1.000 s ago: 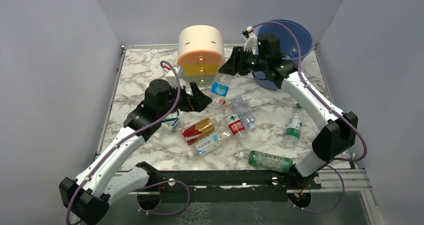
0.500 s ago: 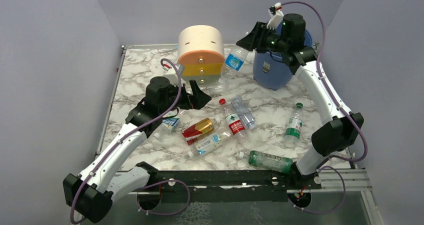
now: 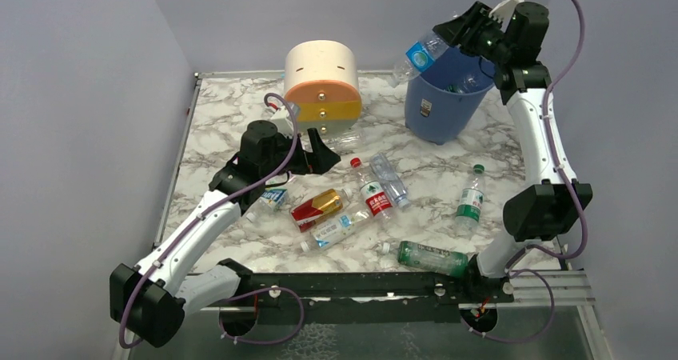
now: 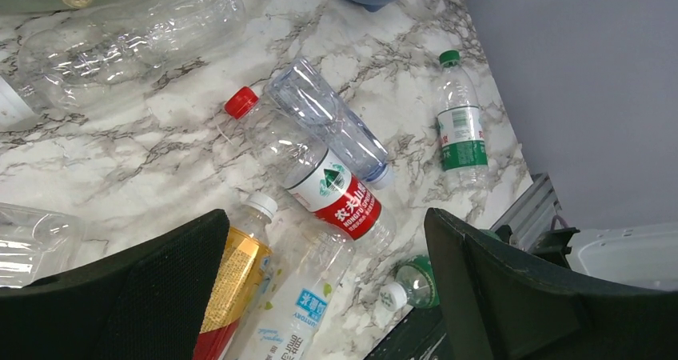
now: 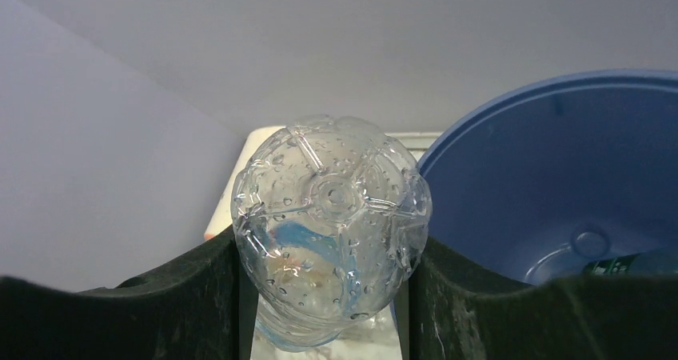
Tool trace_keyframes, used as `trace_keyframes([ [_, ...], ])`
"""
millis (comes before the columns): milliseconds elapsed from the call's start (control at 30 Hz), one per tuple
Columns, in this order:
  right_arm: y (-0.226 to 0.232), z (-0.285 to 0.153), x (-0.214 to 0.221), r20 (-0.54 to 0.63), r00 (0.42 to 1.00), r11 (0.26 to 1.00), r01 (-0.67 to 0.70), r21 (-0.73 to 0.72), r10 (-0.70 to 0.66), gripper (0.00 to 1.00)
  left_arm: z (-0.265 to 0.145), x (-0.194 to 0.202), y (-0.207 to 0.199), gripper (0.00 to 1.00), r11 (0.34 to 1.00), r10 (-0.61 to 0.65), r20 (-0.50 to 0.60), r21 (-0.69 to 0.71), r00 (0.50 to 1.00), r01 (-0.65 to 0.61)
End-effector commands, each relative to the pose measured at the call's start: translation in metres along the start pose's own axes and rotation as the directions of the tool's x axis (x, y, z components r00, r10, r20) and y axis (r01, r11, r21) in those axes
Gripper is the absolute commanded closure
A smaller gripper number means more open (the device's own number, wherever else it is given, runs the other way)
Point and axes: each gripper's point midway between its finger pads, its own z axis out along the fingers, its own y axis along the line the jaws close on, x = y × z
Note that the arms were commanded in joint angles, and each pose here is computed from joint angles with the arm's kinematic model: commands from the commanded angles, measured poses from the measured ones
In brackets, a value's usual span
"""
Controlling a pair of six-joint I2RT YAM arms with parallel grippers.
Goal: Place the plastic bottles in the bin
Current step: Place the plastic bottle in the trash bin.
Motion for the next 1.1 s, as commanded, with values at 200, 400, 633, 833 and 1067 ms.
trace_keyframes([
  [200, -0.029, -0.022, -0.086, 0.251, 0.968, 0.996, -0.011, 0.085, -0.011, 0.46, 0.004, 0.003, 0.001, 0.01, 0.999, 0.009, 0.002, 0.031, 1.000, -0.009],
  [400, -0.051, -0.041, -0.108, 0.320, 0.947, 0.987, -0.024, 0.162, -0.029, 0.45, 0.007, 0.009, 0.005, 0.01, 0.999, -0.007, -0.008, 0.031, 1.000, 0.007],
  [633, -0.077, -0.049, -0.115, 0.352, 0.935, 0.970, -0.052, 0.236, -0.035, 0.45, 0.010, 0.011, 0.004, 0.01, 0.999, -0.018, -0.014, 0.047, 1.000, 0.019],
  [833, -0.095, -0.042, -0.108, 0.342, 0.940, 0.962, -0.071, 0.264, -0.025, 0.45, 0.010, 0.014, 0.005, 0.01, 0.999, -0.022, -0.013, 0.047, 1.000, 0.022],
  [1067, -0.111, -0.037, -0.100, 0.327, 0.945, 0.953, -0.085, 0.292, -0.016, 0.45, 0.012, 0.017, 0.007, 0.01, 0.998, -0.029, -0.021, 0.048, 0.999, 0.030],
])
